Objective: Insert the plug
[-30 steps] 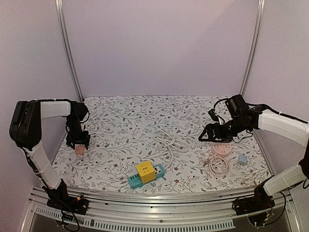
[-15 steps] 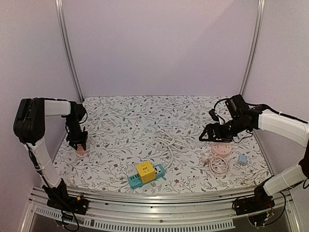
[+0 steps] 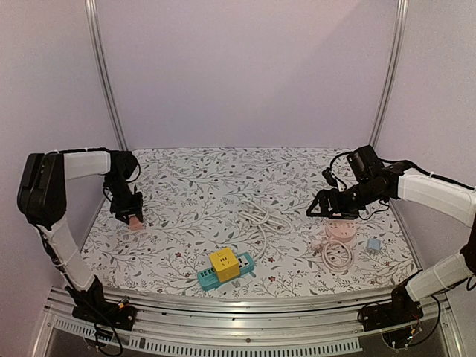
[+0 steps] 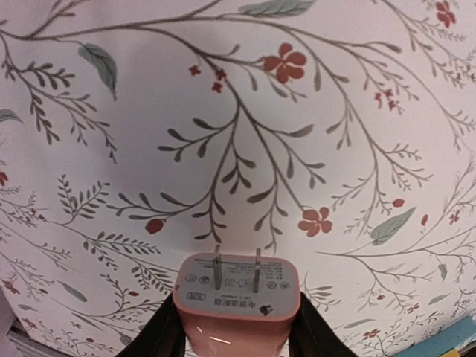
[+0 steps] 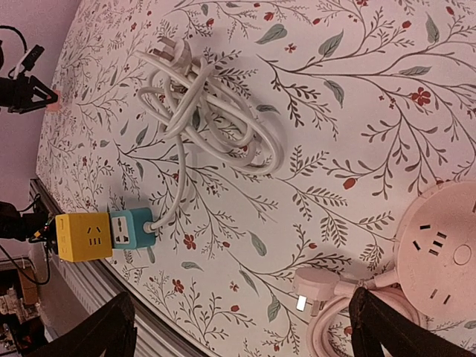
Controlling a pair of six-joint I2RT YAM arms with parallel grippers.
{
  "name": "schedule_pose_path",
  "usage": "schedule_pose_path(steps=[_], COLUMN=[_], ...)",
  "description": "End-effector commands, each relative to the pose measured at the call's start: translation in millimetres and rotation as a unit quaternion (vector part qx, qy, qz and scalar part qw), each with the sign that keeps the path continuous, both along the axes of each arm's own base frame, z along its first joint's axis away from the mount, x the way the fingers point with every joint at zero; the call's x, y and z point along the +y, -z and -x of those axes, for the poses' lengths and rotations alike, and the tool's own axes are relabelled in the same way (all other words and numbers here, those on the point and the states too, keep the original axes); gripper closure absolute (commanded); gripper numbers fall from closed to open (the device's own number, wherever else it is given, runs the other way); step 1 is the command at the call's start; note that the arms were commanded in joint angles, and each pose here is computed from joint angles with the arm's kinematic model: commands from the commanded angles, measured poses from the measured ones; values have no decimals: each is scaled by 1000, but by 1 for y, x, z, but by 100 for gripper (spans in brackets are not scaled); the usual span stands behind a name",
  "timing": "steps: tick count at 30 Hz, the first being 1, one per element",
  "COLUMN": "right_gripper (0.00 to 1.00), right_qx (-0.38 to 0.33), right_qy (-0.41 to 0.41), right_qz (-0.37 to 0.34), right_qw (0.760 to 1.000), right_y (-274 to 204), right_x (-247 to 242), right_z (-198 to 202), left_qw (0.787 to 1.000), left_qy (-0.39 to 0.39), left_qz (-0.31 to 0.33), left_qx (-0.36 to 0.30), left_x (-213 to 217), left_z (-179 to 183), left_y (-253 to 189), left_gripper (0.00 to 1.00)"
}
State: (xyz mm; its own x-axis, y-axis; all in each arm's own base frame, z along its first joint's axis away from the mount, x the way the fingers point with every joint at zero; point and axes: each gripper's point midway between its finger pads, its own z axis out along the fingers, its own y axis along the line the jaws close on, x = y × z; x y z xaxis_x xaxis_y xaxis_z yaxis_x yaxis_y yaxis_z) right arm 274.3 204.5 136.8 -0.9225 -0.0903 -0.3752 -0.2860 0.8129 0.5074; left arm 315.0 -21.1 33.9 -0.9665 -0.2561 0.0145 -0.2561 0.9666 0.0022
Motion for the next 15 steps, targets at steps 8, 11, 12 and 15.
schedule_pose_path(steps=[8, 11, 12, 15], right_gripper=[1, 1, 1, 1], right_qx=[-27, -44, -51, -70], right_qy=[16, 24, 26, 36], right_qz=[-27, -37, -40, -53], right_qw=[999, 998, 998, 996], right_y=[-24, -36, -40, -55], right_x=[5, 6, 7, 8], right_z=[-11, -17, -19, -25], left_qw=[970, 951, 945, 923], left_qy=[-20, -47, -53, -75], left_qz=[181, 236, 248, 292], left_qx=[-159, -196, -208, -239], left_x=[-141, -182, -195, -233], left_z=[-51, -62, -64, -70], left_y=[-85, -109, -116, -135], left_gripper=[79, 92, 97, 100])
